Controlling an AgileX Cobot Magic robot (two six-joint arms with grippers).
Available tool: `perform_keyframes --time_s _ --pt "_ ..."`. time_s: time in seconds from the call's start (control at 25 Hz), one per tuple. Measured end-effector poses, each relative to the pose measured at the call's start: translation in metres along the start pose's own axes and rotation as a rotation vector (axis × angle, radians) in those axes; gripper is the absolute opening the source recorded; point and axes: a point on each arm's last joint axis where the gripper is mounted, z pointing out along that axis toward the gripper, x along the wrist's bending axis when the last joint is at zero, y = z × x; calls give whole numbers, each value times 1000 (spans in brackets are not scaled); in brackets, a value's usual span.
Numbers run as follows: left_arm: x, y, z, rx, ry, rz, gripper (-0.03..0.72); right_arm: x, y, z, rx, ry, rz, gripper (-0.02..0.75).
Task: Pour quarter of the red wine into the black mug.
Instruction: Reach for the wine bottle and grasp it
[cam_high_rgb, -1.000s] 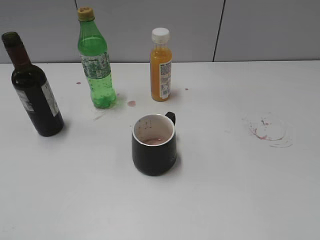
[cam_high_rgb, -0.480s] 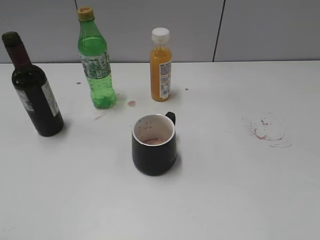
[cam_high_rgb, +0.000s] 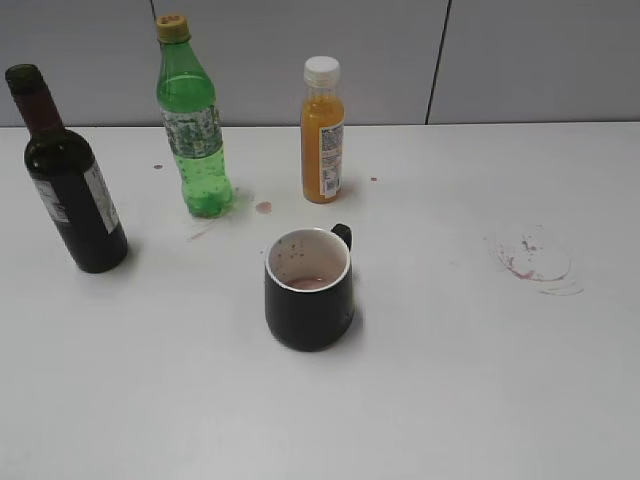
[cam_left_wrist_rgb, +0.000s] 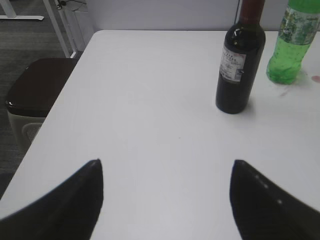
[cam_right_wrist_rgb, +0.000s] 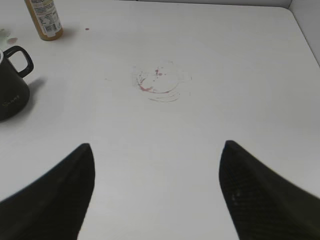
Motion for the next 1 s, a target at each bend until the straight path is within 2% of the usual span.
perform_keyframes --time_s 0.48,0.72,0.88,1.0 --pt "1 0 0 -2 4 -3 589 0 0 0 0 0 0 587" --pt "1 19 -4 -150 -1 -9 589 0 0 0 0 0 0 587" --pt "-5 31 9 -218 -51 9 589 0 0 0 0 0 0 587" --pt "-9 33 25 -254 -87 -19 589 0 0 0 0 0 0 587"
